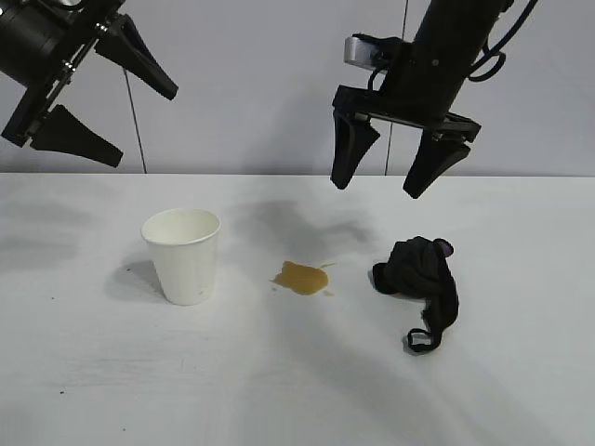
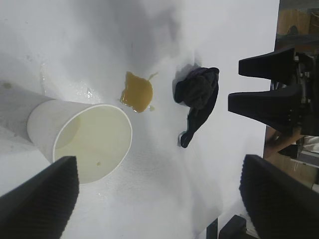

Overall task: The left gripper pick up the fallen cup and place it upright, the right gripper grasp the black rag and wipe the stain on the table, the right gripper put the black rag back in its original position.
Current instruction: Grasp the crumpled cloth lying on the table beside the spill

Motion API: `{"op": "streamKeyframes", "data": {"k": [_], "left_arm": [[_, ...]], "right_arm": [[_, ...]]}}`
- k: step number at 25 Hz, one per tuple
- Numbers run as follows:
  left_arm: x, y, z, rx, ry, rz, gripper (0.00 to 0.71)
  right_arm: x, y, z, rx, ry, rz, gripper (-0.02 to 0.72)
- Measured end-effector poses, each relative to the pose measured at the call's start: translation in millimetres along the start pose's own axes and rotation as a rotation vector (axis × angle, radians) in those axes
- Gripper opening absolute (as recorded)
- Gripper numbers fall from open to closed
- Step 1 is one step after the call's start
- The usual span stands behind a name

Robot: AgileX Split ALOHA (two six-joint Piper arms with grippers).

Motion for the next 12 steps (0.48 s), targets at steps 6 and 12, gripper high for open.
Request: {"op": "streamKeyframes", "data": {"k": [6,12], "left_arm": [[-0.1,0.0,0.4,0.004,0.000,0.000,0.633],[-0.1,0.0,0.4,0.004,0.000,0.000,0.633]], "right_arm": [[-15.2,-0.2,7.8,0.067,0.016,0.136,0.661],[-20.5,27.6,40.1,0.223,0.057,0.164,0.661]]}}
Point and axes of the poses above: a point on each arm's last joint axis where the gripper is mounted, y pointing out along that axis toward the gripper, x along the wrist's bending axis when the last joint is at zero, z = x × y, the point moved 2 cm from there along y, pointing out along that axis toward the gripper, and after that the axes turned 13 degrees about -y, right-handed, at the moved point
